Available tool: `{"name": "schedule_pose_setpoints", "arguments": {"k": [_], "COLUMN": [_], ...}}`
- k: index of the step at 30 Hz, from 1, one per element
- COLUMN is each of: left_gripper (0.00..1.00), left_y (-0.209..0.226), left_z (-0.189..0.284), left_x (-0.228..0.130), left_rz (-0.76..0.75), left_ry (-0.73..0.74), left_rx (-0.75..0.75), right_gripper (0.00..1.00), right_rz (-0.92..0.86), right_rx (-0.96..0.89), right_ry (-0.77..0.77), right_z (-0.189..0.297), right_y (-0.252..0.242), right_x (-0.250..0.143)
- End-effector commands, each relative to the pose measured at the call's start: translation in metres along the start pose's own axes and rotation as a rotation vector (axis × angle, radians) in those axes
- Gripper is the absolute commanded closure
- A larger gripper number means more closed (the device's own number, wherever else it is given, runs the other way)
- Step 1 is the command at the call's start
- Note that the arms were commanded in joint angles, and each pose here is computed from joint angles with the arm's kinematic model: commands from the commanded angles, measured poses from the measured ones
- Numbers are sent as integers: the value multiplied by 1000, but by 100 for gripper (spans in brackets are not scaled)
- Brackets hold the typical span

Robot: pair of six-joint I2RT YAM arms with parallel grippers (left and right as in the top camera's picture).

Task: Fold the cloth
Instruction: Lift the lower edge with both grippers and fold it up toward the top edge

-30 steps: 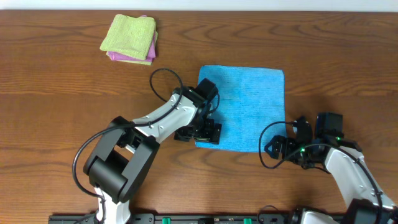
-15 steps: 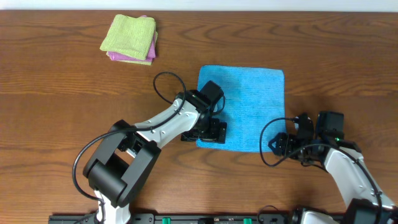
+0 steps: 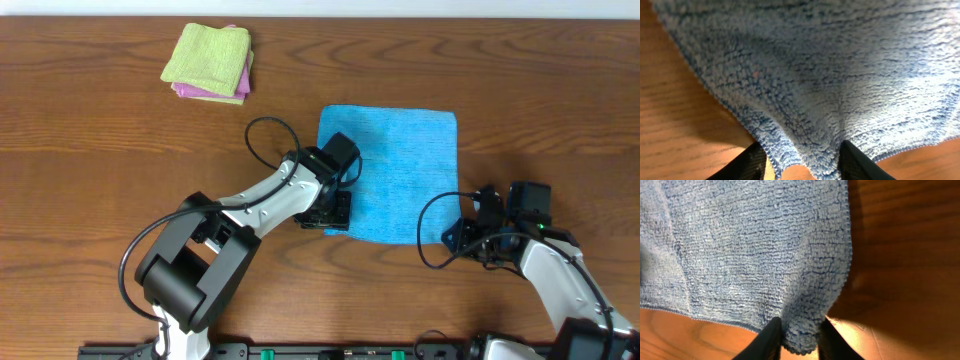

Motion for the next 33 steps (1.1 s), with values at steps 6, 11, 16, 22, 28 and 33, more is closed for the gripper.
{"name": "schedule_pose_setpoints", "arguments": {"k": [6,11,16,22,28,33], "left_gripper": [94,94,94,94,94,94], "left_y": [6,6,4,-6,-18,-21], "left_z": [-10,-10,-8,8,24,29], "left_x": [-3,-2,-1,13,25,28], "left_rz": [32,38,52,32,22,19], "left_ry": [18,18,15,-19,-55,-69], "left_rx": [31,29,21,-3,-25,-29], "right_gripper": [98,98,98,98,98,99], "right_rz": [-31,-29,-39,-16,-17,-10], "right_rx": [-11,-11,-7,0,3,24], "right_ry": [8,5,-20,-88,-111,-148], "right_z": [-1,-1,1,19,24,25], "right_y": [-3,-3,-1,8,10,13], "right_x": [-2,-1,4,23,27,34]}}
Point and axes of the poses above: each gripper's point midway between its finger pads, its own z axis back along the fingers, its own y axis along the line the jaws close on, x = y × z, the point moved 8 cm from there along z, back along the fingers
